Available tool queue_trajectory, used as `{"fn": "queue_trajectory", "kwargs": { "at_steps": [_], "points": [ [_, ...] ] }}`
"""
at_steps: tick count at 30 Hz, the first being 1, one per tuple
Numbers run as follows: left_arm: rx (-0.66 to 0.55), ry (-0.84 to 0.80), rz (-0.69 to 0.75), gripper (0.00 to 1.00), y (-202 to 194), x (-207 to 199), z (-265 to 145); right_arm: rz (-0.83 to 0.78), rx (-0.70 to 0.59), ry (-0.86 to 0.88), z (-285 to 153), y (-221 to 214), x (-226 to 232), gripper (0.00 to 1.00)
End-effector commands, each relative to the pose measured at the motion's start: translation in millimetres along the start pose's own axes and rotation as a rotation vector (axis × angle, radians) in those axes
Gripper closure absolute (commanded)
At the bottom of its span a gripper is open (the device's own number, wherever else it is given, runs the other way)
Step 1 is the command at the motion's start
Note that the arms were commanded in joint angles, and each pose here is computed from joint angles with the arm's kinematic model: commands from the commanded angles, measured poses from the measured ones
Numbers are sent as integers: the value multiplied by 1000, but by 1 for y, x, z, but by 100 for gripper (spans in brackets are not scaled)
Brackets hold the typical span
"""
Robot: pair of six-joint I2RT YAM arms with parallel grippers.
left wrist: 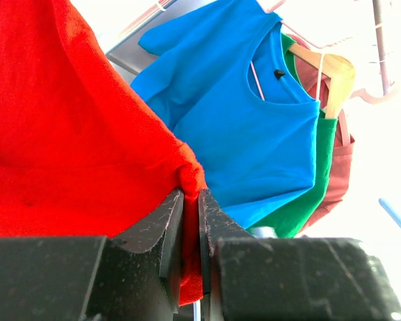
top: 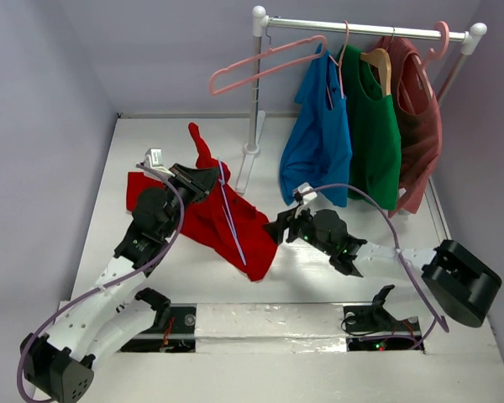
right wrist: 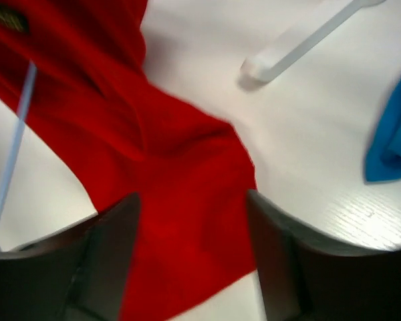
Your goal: Place the t-shirt on the hanger
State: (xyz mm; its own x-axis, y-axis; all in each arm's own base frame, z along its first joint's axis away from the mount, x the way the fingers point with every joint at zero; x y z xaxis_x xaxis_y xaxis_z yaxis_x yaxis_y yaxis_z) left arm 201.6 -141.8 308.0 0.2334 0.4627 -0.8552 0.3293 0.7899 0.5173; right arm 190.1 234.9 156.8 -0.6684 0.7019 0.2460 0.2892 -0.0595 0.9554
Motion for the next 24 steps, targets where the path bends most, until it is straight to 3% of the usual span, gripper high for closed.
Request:
{"fn": "queue_trajectory", "kwargs": {
  "at_steps": [1, 7, 19, 24],
  "points": [
    [-44, -127, -6, 100, 20, -34, -8, -26, 3, 142, 11, 12, -2, 26],
    [-17, -142, -10, 100, 17, -35, -11, -51, 86, 127, 45, -5, -16, 19],
    [39, -153, 4, 100, 16, -40, -25, -122, -23, 162, 71, 10, -8, 13],
    [54, -157, 12, 100, 19, -46, -27, -201, -10, 203, 72, 14, 8, 13]
  ]
}}
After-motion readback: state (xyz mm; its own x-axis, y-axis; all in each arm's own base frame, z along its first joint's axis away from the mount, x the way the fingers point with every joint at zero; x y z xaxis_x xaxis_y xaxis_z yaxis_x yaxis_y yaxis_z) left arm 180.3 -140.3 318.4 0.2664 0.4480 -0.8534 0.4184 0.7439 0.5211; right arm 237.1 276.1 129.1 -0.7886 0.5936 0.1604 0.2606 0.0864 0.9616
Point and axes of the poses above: each gripper's point midway between its finger pads, its own z axis out along the fingers, its own x axis along the line the jaws close on, y = z × x, the point moved 9 cm from there along -z, back along the fingers, and after that the axes turned 4 degrees about -z, right-handed, at the moved point
